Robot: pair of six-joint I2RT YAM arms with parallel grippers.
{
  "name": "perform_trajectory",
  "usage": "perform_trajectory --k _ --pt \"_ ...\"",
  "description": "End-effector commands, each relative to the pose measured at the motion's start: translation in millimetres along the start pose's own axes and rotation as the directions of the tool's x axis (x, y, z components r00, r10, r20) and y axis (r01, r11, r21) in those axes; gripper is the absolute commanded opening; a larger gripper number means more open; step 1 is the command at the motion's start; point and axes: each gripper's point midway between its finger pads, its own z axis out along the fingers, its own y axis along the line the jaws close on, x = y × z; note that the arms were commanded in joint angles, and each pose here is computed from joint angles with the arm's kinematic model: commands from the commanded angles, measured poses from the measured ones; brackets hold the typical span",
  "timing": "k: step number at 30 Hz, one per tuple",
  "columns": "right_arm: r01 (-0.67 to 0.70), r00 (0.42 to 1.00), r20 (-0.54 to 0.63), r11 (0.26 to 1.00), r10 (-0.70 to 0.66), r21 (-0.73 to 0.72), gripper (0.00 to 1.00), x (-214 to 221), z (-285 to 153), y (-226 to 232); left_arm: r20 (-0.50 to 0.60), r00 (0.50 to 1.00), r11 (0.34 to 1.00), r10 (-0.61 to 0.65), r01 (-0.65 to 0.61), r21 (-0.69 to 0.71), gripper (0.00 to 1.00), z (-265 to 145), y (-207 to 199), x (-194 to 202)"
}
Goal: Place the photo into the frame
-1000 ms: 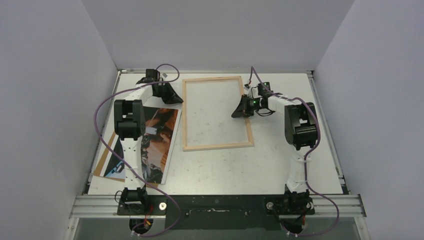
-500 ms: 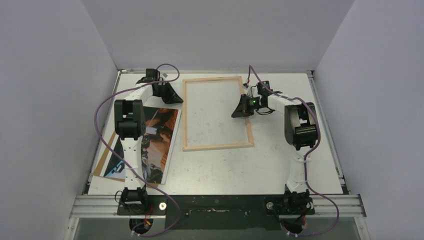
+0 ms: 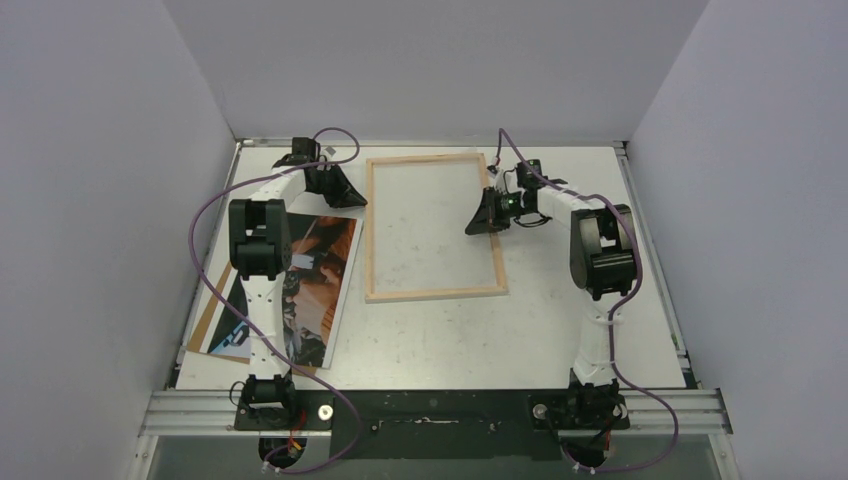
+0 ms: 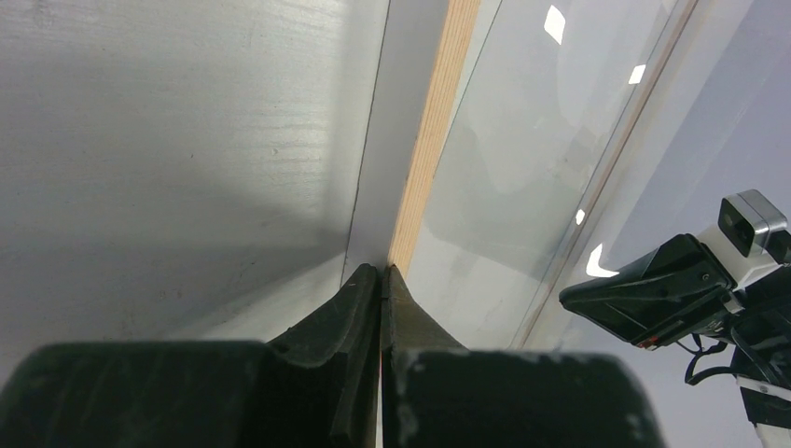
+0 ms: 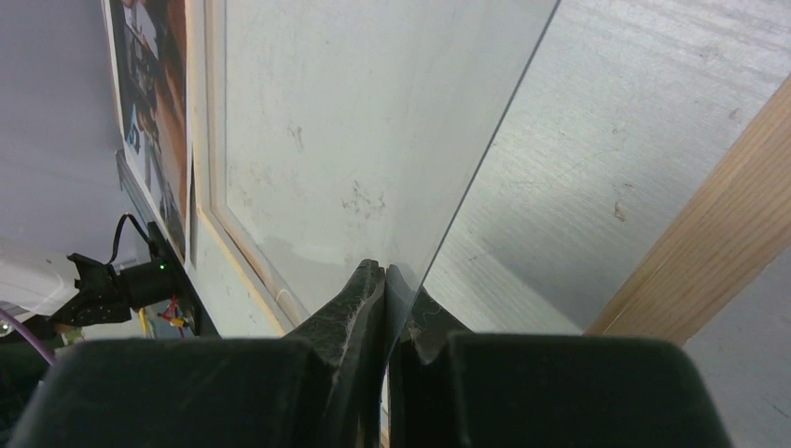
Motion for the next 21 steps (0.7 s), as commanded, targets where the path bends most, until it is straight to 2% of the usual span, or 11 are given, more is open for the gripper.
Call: perform_trajectory --k 1,21 --pt "0.082 0.997 0.010 0.995 -0.081 -0.059 0.00 -8.2 -9.9 30.4 -0.006 1.000 0.994 -0.005 0.004 -0.112 0.00 18.3 37.4 3.9" --pt "0.095 0.994 -0.048 0.992 -0.098 -0.078 0.00 -5.3 -11.0 32.9 -0.008 1.000 0.994 -0.007 0.007 -0.113 0.00 19.3 38.1 3.7"
